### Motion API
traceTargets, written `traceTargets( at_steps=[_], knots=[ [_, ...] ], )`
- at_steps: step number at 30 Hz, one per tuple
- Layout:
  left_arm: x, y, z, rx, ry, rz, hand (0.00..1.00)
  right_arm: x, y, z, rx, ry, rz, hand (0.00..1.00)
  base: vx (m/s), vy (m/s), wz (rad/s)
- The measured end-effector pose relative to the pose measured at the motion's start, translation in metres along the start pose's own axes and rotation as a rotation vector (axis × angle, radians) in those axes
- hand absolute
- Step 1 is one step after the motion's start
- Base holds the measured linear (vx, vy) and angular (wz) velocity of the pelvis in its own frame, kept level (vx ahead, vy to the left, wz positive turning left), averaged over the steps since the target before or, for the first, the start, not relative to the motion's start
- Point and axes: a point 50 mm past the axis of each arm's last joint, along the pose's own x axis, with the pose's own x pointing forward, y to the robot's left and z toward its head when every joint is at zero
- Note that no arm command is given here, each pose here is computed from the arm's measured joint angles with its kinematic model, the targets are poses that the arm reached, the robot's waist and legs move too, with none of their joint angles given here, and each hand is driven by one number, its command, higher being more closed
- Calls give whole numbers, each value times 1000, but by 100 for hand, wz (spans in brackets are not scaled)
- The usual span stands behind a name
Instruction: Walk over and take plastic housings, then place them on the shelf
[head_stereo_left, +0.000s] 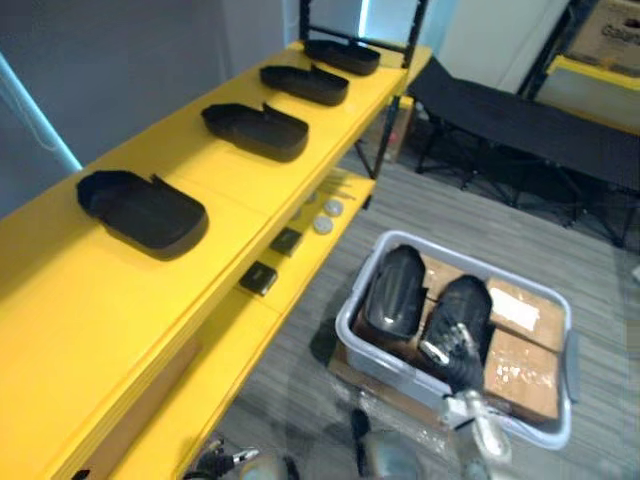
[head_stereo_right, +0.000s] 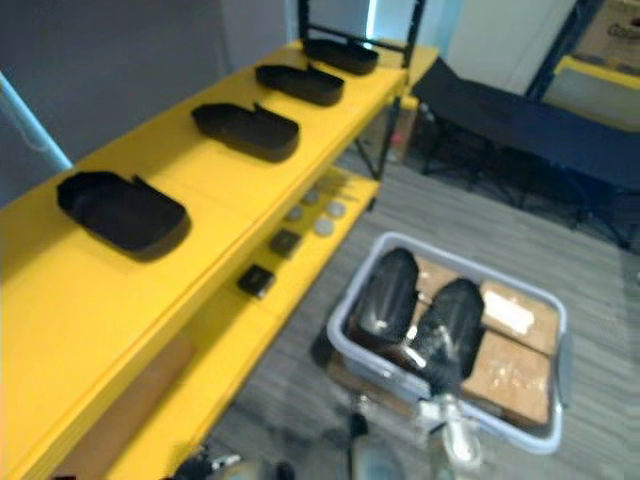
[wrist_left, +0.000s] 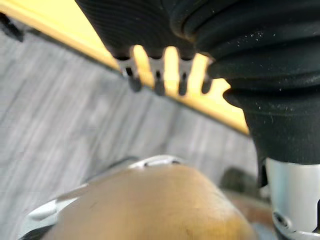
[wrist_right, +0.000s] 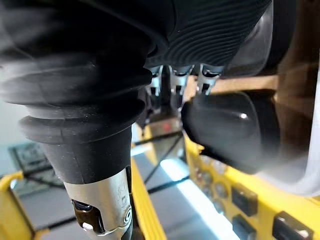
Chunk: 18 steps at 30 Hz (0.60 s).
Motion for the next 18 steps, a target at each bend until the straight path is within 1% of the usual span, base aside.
traceTargets(
  at_steps=[3,5,6,7,8,10,12,13,15,16,17,18],
  knots=[
    [-4,5,-15,-63,35,24,0,5,9,0,15,-12,16,0,-81,-211,-81],
    [-14,15,-46,-132,110,67,0,10,22,-6,36,7,45,0,-90,-323,-131],
    [-17,19,-54,-146,132,82,0,9,24,-8,42,12,48,0,-62,-367,-115],
    [-22,29,-68,-164,176,117,0,5,28,-13,68,25,38,0,-40,-409,-99],
    [-22,22,-74,-186,217,108,0,1,21,-16,63,37,5,0,-61,-385,-102],
    [-29,18,-89,-199,254,106,0,-5,13,-19,42,60,-20,0,-69,-327,-71],
    [-30,31,-91,-236,253,144,0,-15,13,-27,60,103,-39,0,-37,-347,-17],
    [-30,34,-90,-295,244,164,0,-18,13,-31,61,125,-38,0,-50,-377,-26],
    [-28,26,-86,-370,226,158,0,-14,13,-28,38,119,-25,0,-42,-404,-36],
    [-24,15,-78,-407,210,135,0,-8,9,-23,18,107,-24,0,-42,-281,-49],
    [-24,-13,-76,-525,197,91,0,0,0,-14,-17,80,-22,0,-34,-189,-52],
    [-25,-18,-77,-573,192,95,0,6,-6,-9,-37,64,-26,0,-43,-145,-58]
  ],
)
